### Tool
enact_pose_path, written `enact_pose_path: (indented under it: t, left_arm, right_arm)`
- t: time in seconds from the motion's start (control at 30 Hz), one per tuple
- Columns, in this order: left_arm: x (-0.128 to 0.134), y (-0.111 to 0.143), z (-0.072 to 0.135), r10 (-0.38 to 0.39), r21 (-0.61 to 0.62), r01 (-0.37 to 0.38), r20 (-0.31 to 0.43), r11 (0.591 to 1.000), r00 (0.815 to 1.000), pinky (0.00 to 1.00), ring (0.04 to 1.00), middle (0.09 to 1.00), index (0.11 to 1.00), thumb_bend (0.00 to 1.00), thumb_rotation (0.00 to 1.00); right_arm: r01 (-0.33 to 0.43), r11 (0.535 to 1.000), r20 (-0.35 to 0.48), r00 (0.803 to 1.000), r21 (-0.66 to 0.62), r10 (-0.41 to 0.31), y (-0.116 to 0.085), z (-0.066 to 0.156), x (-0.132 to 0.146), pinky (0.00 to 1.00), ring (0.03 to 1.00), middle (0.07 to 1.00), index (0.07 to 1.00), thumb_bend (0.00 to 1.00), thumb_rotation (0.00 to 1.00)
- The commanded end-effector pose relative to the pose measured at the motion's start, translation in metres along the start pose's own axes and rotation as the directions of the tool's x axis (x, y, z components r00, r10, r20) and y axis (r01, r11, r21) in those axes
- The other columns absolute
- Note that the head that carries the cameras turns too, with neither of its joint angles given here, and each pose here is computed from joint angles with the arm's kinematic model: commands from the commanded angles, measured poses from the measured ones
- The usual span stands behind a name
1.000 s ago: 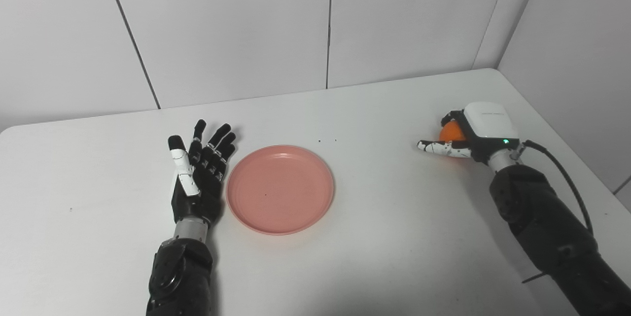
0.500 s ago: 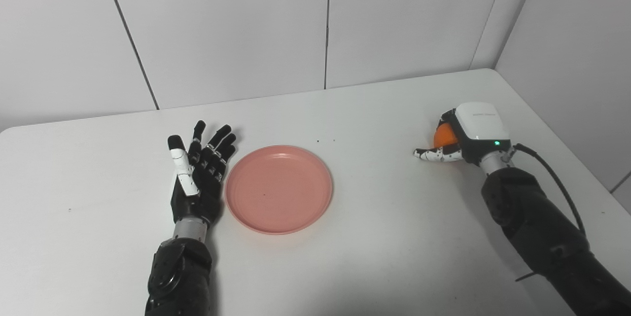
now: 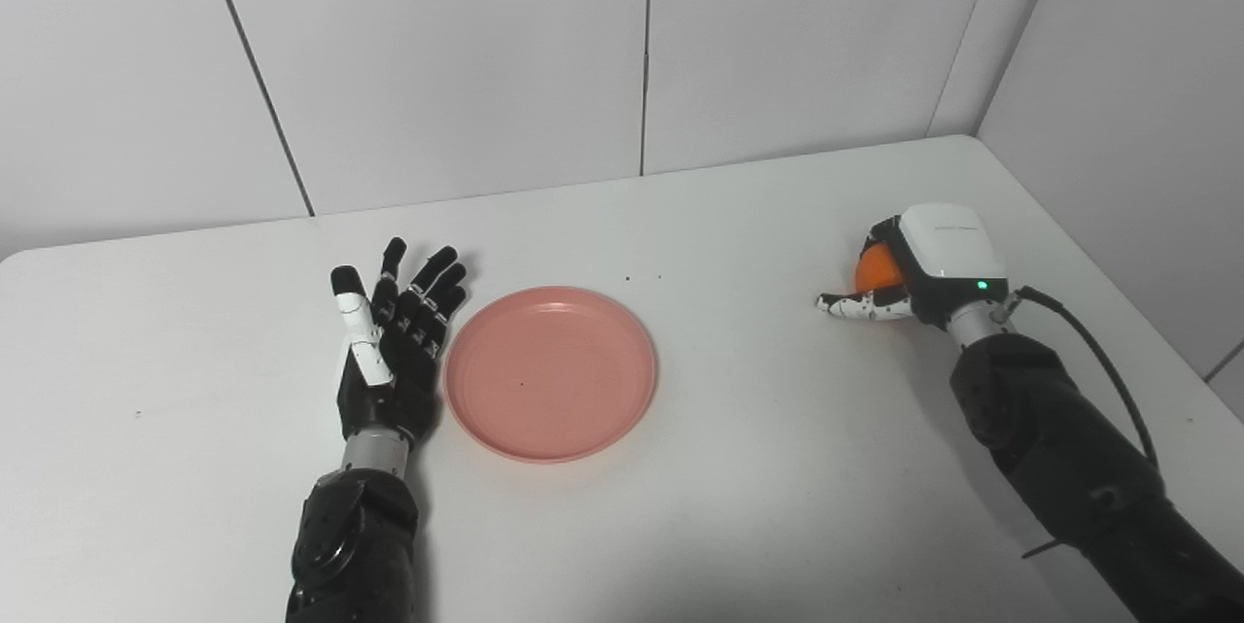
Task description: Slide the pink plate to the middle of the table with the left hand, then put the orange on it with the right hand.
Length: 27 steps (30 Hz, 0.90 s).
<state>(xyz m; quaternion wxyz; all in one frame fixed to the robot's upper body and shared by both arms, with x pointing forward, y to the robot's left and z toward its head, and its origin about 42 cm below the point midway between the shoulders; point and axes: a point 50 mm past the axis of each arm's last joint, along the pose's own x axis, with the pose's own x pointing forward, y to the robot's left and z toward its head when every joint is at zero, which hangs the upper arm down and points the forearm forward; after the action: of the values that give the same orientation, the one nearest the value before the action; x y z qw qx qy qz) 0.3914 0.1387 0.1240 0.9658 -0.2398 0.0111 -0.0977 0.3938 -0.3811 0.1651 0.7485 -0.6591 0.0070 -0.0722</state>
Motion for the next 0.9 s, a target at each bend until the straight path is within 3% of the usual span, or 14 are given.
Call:
enact_pose_path:
  t: [0.0,0.27,0.4,0.7,0.87]
  left_arm:
    - [-0.012,0.008,-0.024,0.063,-0.023,-0.066,-0.129,0.998,0.990,0.91,0.841,0.803,1.000,0.99,1.00]
    - [-0.010,0.003,-0.027,0.068,-0.020,-0.071,-0.132,0.997,0.989,0.93,0.840,0.795,1.000,0.98,0.99]
    - [-0.011,-0.007,-0.032,0.067,-0.012,-0.069,-0.132,0.998,0.989,0.91,0.831,0.793,1.000,0.98,1.00]
    - [-0.010,-0.020,-0.038,0.075,-0.001,-0.076,-0.130,0.997,0.989,0.90,0.822,0.777,1.000,0.96,1.00]
    - [-0.010,-0.019,-0.041,0.093,0.018,-0.091,-0.133,0.996,0.987,0.89,0.816,0.782,1.000,0.97,1.00]
  right_arm:
    - [-0.012,1.000,0.032,0.999,0.018,0.012,-0.003,-0.004,-0.003,0.09,0.136,0.187,0.226,0.64,0.31]
    - [0.079,0.994,0.084,0.993,0.074,-0.085,-0.034,0.008,0.004,0.07,0.117,0.166,0.205,0.63,0.31]
    - [0.130,0.985,0.117,0.983,0.113,-0.143,-0.052,0.009,0.007,0.07,0.113,0.163,0.206,0.64,0.26]
    - [0.180,0.973,0.190,0.960,0.142,-0.206,-0.074,0.012,0.008,0.08,0.119,0.168,0.209,0.63,0.28]
    - [0.186,0.970,0.210,0.953,0.158,-0.217,-0.083,0.017,0.009,0.09,0.138,0.201,0.292,0.61,0.31]
